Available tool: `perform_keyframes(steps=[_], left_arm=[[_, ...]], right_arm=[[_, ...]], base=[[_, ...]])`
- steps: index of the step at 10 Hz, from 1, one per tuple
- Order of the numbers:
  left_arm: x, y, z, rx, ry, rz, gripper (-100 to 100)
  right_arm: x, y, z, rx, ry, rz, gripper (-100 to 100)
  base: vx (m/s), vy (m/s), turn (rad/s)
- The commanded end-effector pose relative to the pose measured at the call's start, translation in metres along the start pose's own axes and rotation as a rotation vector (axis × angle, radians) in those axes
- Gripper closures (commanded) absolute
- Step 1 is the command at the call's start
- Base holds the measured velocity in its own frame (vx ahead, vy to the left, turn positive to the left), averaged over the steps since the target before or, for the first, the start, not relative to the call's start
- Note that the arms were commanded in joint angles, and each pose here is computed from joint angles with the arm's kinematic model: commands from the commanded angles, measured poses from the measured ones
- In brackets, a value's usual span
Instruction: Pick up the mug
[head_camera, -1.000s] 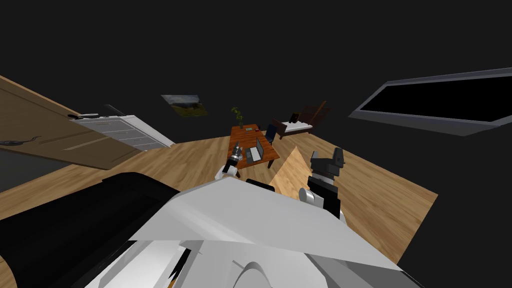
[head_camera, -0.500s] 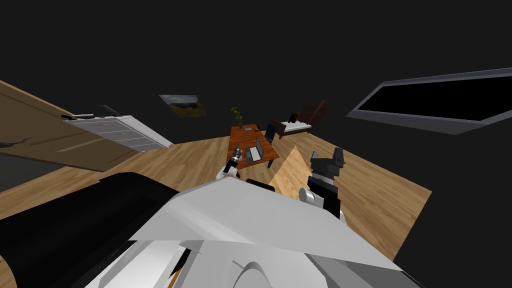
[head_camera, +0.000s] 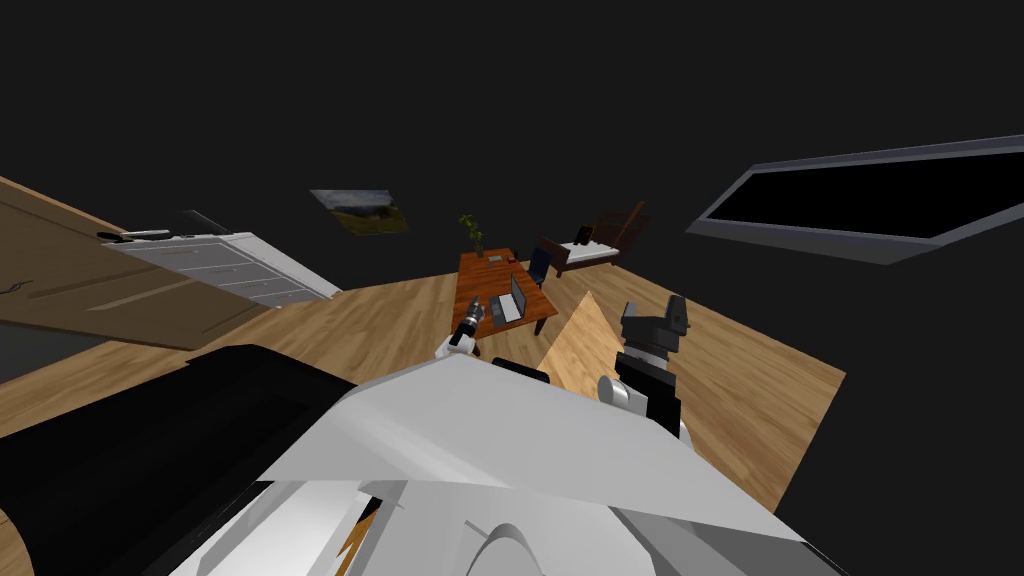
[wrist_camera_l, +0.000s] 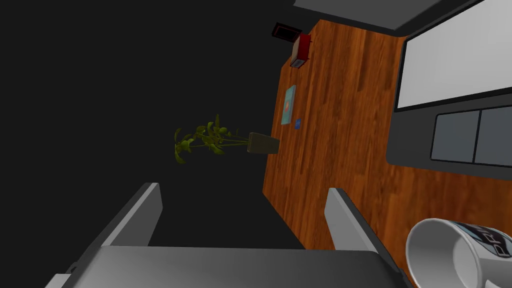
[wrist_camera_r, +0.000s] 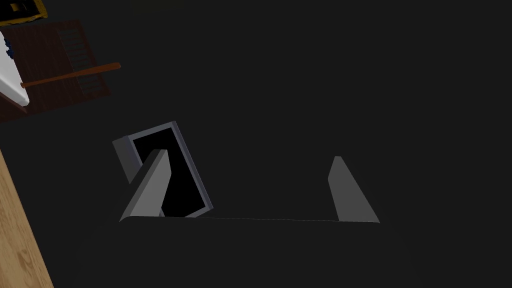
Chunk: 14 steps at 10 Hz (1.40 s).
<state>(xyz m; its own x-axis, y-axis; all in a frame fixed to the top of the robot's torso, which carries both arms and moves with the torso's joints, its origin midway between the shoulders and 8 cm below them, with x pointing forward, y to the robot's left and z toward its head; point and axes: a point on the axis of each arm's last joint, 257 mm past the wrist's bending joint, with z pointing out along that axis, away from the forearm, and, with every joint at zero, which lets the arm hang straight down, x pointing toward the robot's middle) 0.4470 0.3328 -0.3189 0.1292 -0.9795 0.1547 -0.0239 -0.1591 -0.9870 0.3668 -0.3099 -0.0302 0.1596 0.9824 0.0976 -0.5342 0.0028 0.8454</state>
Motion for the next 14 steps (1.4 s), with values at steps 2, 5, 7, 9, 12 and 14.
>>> perform_keyframes(steps=[2, 5, 7, 9, 12, 14], left_arm=[[-0.015, 0.025, 0.003, -0.064, -0.029, -0.027, -100], [-0.026, 0.048, 0.002, -0.114, -0.053, -0.045, -100], [-0.035, 0.065, 0.002, -0.155, -0.075, -0.065, -100], [-0.041, 0.081, -0.004, -0.189, -0.088, -0.063, -100], [-0.056, 0.109, -0.005, -0.255, -0.131, -0.104, -100], [-0.066, 0.129, -0.010, -0.302, -0.159, -0.124, -100]], right_arm=[[0.000, 0.000, 0.000, 0.000, 0.000, 0.000, 0], [0.000, 0.000, 0.000, 0.000, 0.000, 0.000, 0], [0.000, 0.000, 0.000, 0.000, 0.000, 0.000, 0], [0.000, 0.000, 0.000, 0.000, 0.000, 0.000, 0], [0.000, 0.000, 0.000, 0.000, 0.000, 0.000, 0], [0.000, 0.000, 0.000, 0.000, 0.000, 0.000, 0]], base=[[-0.009, 0.012, -0.045], [-0.006, 0.012, -0.037], [-0.007, 0.016, -0.055], [-0.006, 0.014, -0.019], [-0.006, 0.019, -0.066], [-0.004, 0.024, -0.062]])
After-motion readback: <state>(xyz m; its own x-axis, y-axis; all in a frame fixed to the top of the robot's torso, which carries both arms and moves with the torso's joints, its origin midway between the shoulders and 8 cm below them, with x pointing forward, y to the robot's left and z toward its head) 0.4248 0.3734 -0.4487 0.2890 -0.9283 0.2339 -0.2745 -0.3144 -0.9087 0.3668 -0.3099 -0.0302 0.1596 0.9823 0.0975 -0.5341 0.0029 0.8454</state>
